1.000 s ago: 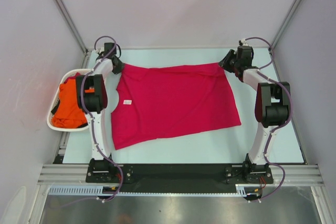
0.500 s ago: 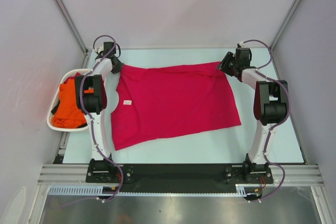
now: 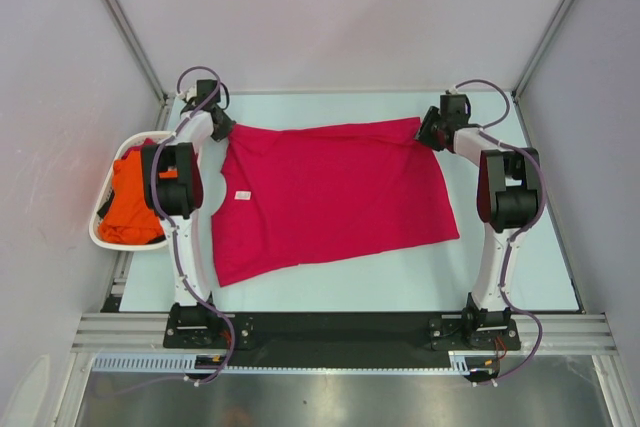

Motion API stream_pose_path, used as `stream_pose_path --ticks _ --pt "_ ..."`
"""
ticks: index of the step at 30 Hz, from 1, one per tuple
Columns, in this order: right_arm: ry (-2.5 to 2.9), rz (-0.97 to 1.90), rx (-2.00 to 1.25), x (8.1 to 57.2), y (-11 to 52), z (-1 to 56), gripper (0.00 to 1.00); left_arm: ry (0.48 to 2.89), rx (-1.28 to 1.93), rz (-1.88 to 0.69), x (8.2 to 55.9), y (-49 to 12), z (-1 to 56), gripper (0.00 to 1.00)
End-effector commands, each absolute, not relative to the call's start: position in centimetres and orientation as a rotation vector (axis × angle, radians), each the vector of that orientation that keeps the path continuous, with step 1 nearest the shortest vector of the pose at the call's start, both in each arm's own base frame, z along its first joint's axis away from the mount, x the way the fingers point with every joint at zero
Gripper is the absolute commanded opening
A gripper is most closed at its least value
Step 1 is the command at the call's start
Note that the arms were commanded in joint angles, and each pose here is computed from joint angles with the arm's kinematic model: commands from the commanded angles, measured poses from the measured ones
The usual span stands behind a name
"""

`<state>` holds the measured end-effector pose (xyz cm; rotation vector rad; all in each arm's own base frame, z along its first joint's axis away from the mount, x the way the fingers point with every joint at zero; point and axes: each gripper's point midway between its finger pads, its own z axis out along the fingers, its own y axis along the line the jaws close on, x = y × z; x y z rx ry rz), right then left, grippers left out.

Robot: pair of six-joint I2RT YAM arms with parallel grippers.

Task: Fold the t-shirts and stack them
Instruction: Grap the side of the flattened tshirt furthest away from the robot with both arms

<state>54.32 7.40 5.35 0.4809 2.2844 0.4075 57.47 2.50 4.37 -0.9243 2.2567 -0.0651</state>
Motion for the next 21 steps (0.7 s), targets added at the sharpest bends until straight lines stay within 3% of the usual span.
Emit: stream_pose_path --ticks 1,17,20,21 --pt "2.257 0.335 0.475 55.6 6.8 6.7 0.4 2.201 -0.897 -0.048 57.7 3.2 7.6 0.0" --pt "2.279 0.223 0.483 56.6 6.4 5.0 0.39 2.209 -0.894 -0.044 57.7 3.2 7.0 0.0" --pt "2.274 0.239 0.466 57.0 7.1 4.9 0.35 2.206 -0.89 -0.042 57.7 3.2 7.2 0.0" --pt "2.273 0.241 0.464 57.0 7.2 4.9 0.29 2.206 -0.886 -0.042 57.8 3.1 7.3 0.0"
